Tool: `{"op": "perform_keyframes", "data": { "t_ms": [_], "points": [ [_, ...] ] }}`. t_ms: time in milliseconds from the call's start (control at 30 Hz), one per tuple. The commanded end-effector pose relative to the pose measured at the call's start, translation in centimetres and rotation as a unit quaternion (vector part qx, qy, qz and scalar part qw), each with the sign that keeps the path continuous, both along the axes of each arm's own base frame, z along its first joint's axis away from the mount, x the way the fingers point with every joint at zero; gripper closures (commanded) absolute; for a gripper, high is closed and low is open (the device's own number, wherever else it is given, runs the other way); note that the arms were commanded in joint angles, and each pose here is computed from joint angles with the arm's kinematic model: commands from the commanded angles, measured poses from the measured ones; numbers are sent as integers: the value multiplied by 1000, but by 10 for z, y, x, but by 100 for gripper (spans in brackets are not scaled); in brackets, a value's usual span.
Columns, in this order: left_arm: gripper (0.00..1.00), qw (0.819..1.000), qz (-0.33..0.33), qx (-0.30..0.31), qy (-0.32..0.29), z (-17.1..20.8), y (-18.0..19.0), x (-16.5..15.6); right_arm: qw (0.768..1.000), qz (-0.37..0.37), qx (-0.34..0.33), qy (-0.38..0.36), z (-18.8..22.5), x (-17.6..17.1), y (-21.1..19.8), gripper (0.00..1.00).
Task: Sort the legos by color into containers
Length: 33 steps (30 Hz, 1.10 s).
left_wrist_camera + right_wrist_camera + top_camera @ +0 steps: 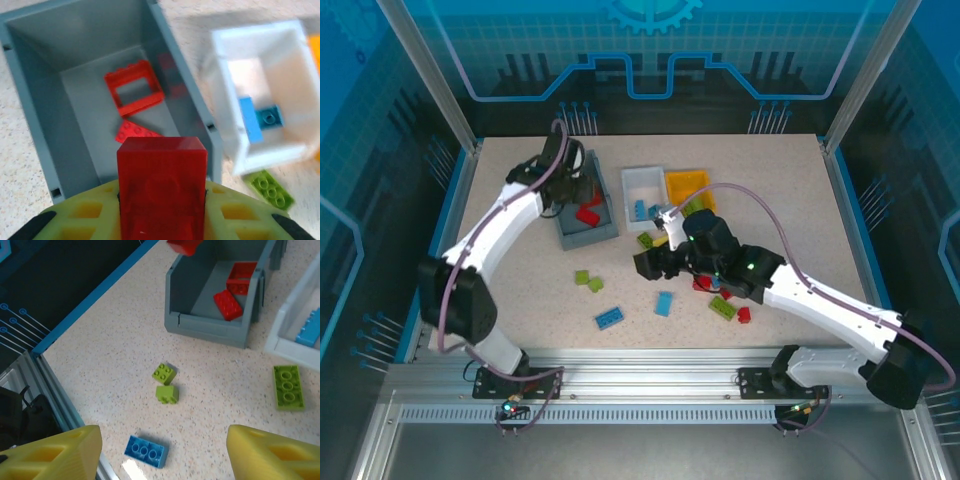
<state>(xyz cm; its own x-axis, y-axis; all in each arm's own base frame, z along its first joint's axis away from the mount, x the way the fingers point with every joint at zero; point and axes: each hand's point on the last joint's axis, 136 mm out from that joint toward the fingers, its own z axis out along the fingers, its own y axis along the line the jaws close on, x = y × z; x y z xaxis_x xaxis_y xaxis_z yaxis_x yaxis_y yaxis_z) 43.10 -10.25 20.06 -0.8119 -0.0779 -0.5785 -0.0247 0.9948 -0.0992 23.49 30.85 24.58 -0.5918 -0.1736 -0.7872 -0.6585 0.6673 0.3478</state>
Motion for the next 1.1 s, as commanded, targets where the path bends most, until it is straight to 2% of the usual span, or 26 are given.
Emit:
{"op": "perform_keyframes", "data": {
  "t_ms": [0,100,267,467,633,800,967,1067],
  "points": [
    [77,990,106,23,86,-31,25,8,1000,-5,15,-22,17,12,16,32],
    [78,978,165,53,118,-53,44,25,1000,1,19,-25,16,21,32,32],
    [76,962,232,61,130,-85,64,40,993,-21,85,-75,31,44,52,29],
    [72,956,257,57,130,-100,65,49,993,-23,94,-71,36,54,68,29],
    [54,956,251,53,141,-106,60,54,994,-24,86,-60,27,50,63,28],
    [42,966,225,23,124,-85,43,58,996,-29,69,-53,15,46,53,28],
    [42,973,215,-9,85,-43,29,52,997,-64,19,-38,-9,47,31,29],
    [43,977,209,-32,40,-2,23,41,993,-111,-50,-11,-40,53,6,31]
  ]
}}
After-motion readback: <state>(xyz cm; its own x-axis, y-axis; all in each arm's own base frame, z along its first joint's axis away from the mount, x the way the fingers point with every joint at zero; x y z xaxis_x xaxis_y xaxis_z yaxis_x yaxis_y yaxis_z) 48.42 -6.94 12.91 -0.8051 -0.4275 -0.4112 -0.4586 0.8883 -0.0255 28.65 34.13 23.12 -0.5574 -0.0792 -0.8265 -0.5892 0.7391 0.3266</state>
